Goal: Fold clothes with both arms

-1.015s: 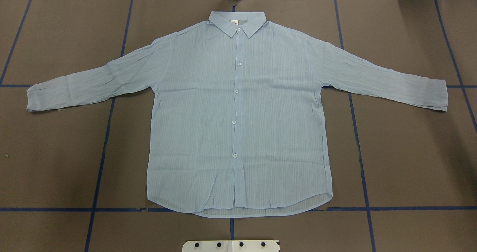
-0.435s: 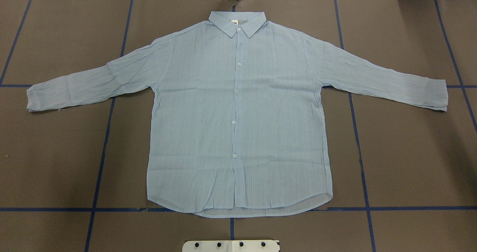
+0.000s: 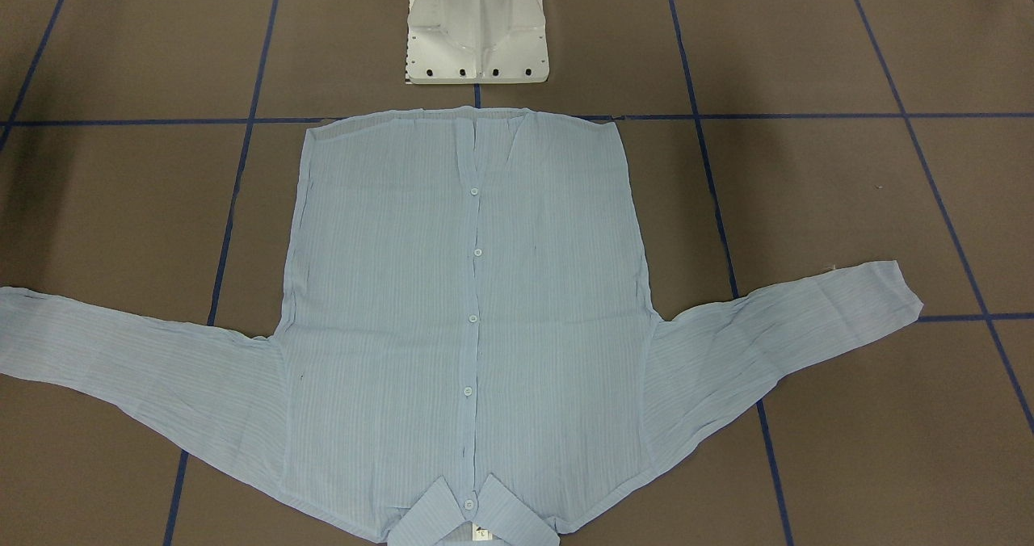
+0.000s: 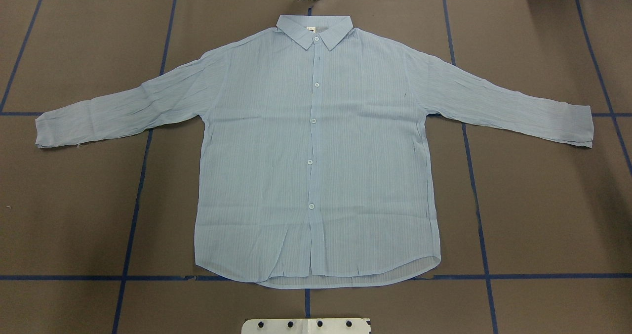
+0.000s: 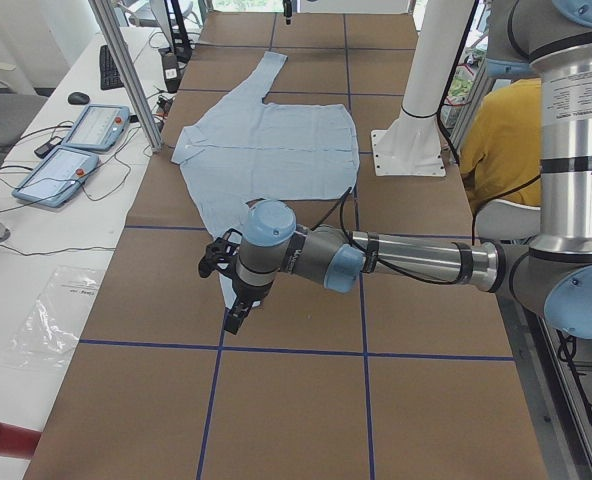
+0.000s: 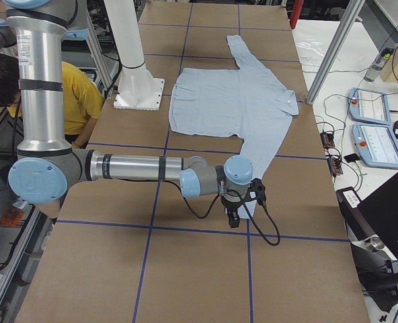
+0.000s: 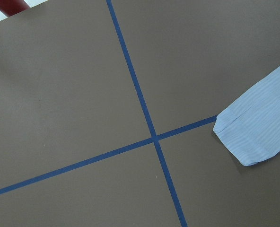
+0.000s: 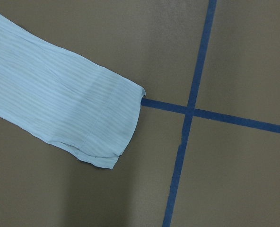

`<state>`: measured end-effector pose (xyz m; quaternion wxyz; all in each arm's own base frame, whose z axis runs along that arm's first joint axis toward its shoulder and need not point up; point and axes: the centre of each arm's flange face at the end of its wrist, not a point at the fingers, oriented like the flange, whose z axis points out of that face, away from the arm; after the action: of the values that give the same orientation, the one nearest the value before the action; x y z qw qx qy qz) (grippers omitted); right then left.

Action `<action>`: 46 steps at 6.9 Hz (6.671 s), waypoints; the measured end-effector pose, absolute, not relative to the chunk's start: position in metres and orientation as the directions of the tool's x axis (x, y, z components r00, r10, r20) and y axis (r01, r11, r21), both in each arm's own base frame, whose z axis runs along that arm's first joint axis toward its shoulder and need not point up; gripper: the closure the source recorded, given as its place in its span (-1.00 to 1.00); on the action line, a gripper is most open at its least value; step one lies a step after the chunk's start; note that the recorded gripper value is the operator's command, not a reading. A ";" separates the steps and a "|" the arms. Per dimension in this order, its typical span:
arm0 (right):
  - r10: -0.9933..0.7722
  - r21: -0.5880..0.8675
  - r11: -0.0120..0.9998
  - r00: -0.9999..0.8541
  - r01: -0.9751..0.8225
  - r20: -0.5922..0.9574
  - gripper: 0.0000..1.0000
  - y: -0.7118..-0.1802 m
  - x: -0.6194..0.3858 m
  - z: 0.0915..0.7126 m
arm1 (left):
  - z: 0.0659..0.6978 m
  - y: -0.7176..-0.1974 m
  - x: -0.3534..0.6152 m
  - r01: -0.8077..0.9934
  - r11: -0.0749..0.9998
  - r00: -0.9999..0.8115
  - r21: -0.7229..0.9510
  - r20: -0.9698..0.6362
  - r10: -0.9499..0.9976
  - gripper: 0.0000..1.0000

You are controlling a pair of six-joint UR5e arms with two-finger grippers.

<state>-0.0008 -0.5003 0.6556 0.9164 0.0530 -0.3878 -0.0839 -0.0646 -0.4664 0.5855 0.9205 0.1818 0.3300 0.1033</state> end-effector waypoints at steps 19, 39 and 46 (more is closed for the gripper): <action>0.008 -0.101 0.991 0.721 0.087 0.693 -0.72 -0.617 -0.129 0.686 | 0.596 -0.490 -0.028 -0.009 0.958 0.558 0.288 -0.793 0.244 -0.99; 0.326 -0.277 0.945 0.474 -0.173 0.818 1.00 -0.643 -0.279 0.415 | 0.590 -0.491 -0.029 -0.009 0.954 0.557 0.300 -0.791 0.254 -1.00; 0.562 -0.387 0.745 0.199 -0.544 0.803 1.00 -0.646 -0.591 0.126 | 0.592 -0.488 -0.029 -0.009 0.955 0.557 0.298 -0.791 0.253 -1.00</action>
<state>-0.5915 -0.6464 0.1261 0.7743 -0.0088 -0.5223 0.3571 -0.0290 -0.4878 0.5925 0.8726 0.1308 0.4646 0.0750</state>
